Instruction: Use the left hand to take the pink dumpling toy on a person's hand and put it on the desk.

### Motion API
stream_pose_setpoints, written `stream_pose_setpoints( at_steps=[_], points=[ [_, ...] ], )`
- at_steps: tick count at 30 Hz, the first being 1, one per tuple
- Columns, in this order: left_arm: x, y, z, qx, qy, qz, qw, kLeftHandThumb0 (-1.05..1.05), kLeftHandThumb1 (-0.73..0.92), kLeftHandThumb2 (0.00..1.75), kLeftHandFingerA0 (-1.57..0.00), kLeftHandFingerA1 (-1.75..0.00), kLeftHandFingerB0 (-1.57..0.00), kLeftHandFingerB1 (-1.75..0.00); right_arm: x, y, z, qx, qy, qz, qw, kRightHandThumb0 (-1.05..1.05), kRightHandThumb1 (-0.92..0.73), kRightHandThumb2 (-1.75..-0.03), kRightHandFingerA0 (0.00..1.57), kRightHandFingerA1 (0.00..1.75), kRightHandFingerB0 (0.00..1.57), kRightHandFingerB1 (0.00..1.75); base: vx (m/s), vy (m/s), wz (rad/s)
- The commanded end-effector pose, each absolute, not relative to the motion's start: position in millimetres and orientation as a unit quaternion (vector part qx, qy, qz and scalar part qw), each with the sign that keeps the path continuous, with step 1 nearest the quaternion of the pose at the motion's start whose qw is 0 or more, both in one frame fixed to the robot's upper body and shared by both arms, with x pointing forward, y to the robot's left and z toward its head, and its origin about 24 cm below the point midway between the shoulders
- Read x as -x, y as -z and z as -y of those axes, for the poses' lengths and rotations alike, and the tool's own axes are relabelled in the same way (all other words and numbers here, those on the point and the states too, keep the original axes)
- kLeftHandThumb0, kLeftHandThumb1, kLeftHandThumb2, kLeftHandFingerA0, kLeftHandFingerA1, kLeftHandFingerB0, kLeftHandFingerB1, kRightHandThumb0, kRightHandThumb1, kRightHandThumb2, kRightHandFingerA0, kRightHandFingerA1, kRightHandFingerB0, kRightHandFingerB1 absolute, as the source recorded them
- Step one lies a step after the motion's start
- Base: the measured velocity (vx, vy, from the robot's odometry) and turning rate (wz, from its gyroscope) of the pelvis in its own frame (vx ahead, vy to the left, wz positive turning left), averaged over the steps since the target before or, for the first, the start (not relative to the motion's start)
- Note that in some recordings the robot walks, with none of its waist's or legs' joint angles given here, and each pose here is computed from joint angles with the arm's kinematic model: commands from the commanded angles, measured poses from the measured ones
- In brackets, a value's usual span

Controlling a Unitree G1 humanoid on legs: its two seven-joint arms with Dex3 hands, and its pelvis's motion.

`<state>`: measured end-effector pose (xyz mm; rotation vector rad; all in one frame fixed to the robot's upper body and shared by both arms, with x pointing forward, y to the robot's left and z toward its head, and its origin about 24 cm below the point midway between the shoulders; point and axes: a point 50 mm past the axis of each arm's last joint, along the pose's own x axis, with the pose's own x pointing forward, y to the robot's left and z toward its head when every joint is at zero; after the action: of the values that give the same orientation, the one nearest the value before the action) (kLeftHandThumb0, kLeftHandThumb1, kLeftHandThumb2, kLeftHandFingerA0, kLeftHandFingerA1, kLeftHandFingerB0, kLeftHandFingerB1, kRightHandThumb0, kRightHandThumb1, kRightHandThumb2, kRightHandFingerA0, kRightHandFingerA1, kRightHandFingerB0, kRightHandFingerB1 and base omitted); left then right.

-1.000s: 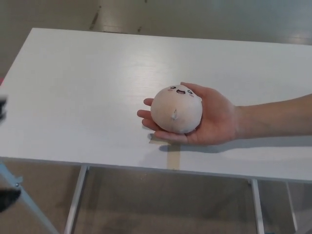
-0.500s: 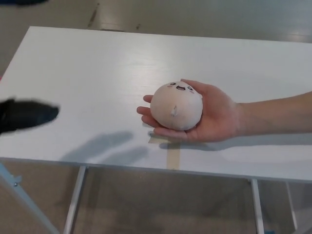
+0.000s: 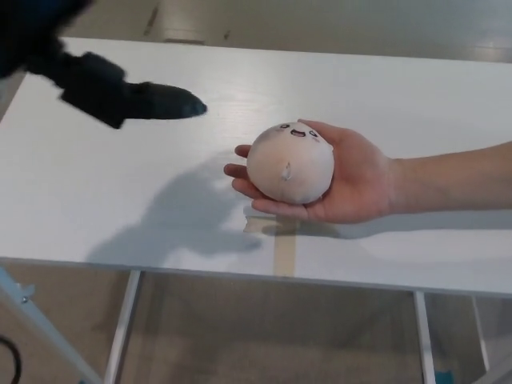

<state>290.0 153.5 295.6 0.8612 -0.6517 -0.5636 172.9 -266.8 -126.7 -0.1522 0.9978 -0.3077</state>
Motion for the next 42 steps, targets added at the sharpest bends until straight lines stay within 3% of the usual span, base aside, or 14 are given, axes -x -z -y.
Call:
stream_pose_setpoints(
  at_steps=[1,6,7,15,39,40,42],
  points=[
    [-325,-273,-136,-0.519,0.3,0.147,0.787,-0.6,0.38,0.75,0.0,-0.05,-0.01,-0.13,-171,126,271,0.077,0.143,-0.478,0.863,-0.2,-0.67,-0.6,0.67,0.46,0.57,0.44,0.0,0.0,0.0],
    [-334,-266,-126,-0.543,0.31,0.111,0.772,-0.61,0.39,0.74,0.0,0.0,0.0,-0.07,-173,125,271,0.077,0.144,-0.475,0.865,-0.2,-0.67,-0.59,0.67,0.46,0.59,0.45,0.0,0.0,0.0],
    [-336,-263,-122,-0.552,0.311,0.103,0.767,-0.63,0.39,0.55,0.0,0.0,0.0,-0.06,-174,125,271,0.078,0.143,-0.474,0.865,-0.2,-0.66,-0.59,0.67,0.46,0.6,0.45,0.0,0.0,0.0],
    [-352,-246,-92,-0.602,0.309,0.055,0.734,-0.56,0.39,0.53,0.0,0.0,0.0,-0.01,-176,124,270,0.084,0.135,-0.472,0.867,-0.2,-0.67,-0.6,0.67,0.46,0.57,0.44,0.0,0.0,0.0],
    [-363,-205,-49,-0.636,0.3,-0.006,0.711,-0.49,0.37,0.53,0.0,0.0,0.0,-0.09,-178,124,268,0.08,0.127,-0.472,0.869,-0.2,-0.67,-0.6,0.67,0.46,0.55,0.43,0.0,0.0,0.0],
    [-363,-202,-50,-0.636,0.3,-0.007,0.711,-0.53,0.36,0.7,0.0,0.0,0.0,-0.09,-178,124,268,0.08,0.127,-0.472,0.869,-0.2,-0.68,-0.6,0.67,0.46,0.55,0.43,0.0,0.0,0.0],
    [-364,-195,-51,-0.637,0.299,-0.01,0.71,-0.53,0.35,0.71,0.0,-0.03,0.0,-0.12,-178,124,267,0.08,0.125,-0.471,0.87,-0.2,-0.68,-0.6,0.67,0.47,0.55,0.43,0.0,0.0,0.0]
  ],
)
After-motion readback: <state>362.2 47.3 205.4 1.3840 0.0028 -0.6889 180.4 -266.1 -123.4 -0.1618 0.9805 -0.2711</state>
